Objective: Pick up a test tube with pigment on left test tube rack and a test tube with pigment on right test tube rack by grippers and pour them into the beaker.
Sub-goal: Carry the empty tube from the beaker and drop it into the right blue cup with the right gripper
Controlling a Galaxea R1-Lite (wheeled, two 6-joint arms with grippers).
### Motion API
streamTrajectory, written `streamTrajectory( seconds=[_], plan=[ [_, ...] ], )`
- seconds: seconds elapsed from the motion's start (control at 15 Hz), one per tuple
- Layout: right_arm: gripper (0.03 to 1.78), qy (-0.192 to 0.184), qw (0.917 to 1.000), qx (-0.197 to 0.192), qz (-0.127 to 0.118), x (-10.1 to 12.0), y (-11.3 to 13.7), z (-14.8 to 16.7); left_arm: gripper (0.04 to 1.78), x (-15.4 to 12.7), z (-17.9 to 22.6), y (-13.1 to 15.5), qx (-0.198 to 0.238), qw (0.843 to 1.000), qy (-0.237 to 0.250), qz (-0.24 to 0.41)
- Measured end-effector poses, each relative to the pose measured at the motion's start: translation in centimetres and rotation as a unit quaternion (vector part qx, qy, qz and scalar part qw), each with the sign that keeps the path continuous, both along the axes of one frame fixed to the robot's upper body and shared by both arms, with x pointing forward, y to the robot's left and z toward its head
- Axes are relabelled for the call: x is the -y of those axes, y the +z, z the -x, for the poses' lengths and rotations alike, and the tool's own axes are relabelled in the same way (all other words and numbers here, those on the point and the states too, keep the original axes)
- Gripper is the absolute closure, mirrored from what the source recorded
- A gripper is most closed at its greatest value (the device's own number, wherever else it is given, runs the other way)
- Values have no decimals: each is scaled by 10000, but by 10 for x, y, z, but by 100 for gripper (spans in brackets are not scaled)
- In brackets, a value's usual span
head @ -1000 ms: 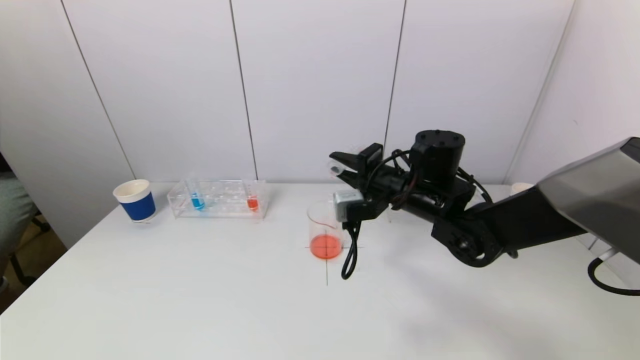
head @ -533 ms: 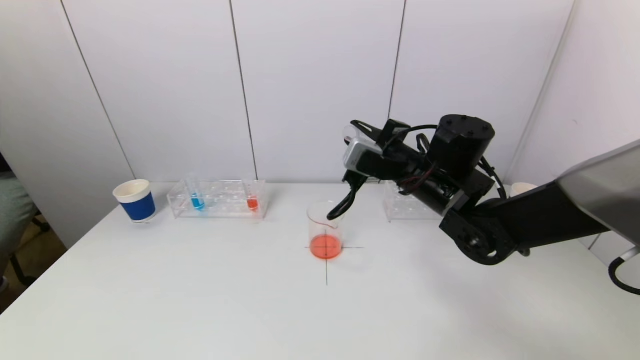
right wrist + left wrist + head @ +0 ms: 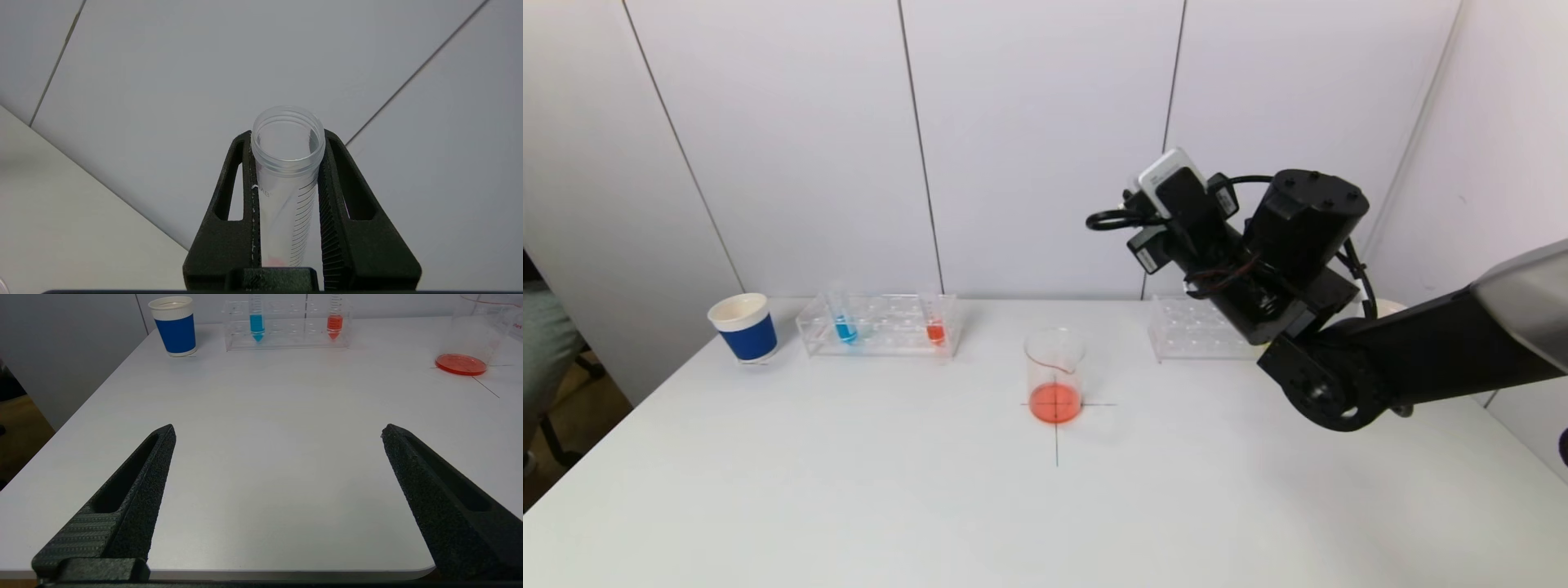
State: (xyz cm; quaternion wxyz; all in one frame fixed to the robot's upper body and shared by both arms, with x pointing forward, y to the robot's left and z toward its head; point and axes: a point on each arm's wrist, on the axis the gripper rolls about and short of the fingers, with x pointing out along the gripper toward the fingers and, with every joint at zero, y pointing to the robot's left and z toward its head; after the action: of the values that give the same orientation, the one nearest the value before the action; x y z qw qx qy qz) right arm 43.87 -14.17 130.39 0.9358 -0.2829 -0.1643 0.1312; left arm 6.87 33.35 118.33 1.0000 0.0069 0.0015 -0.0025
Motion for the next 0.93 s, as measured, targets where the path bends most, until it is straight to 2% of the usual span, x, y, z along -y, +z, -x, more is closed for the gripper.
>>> streamTrajectory(
  seconds=[0.2, 0.53, 0.73, 0.93],
  plan=[
    [135, -409, 9981, -150, -436, 14, 8, -2, 6, 0, 0, 0, -1, 10000, 0, 0],
    [135, -664, 9865, -323, -1464, 25, 20, -5, 6, 0, 0, 0, -2, 10000, 2, 0],
    [135, -1107, 9782, -303, -1730, 48, 27, -12, 6, 0, 0, 0, -2, 10000, 0, 2],
    [135, -1371, 9651, -708, -2114, 69, 30, -13, 6, 0, 0, 0, -2, 10000, -1, 0]
  ],
)
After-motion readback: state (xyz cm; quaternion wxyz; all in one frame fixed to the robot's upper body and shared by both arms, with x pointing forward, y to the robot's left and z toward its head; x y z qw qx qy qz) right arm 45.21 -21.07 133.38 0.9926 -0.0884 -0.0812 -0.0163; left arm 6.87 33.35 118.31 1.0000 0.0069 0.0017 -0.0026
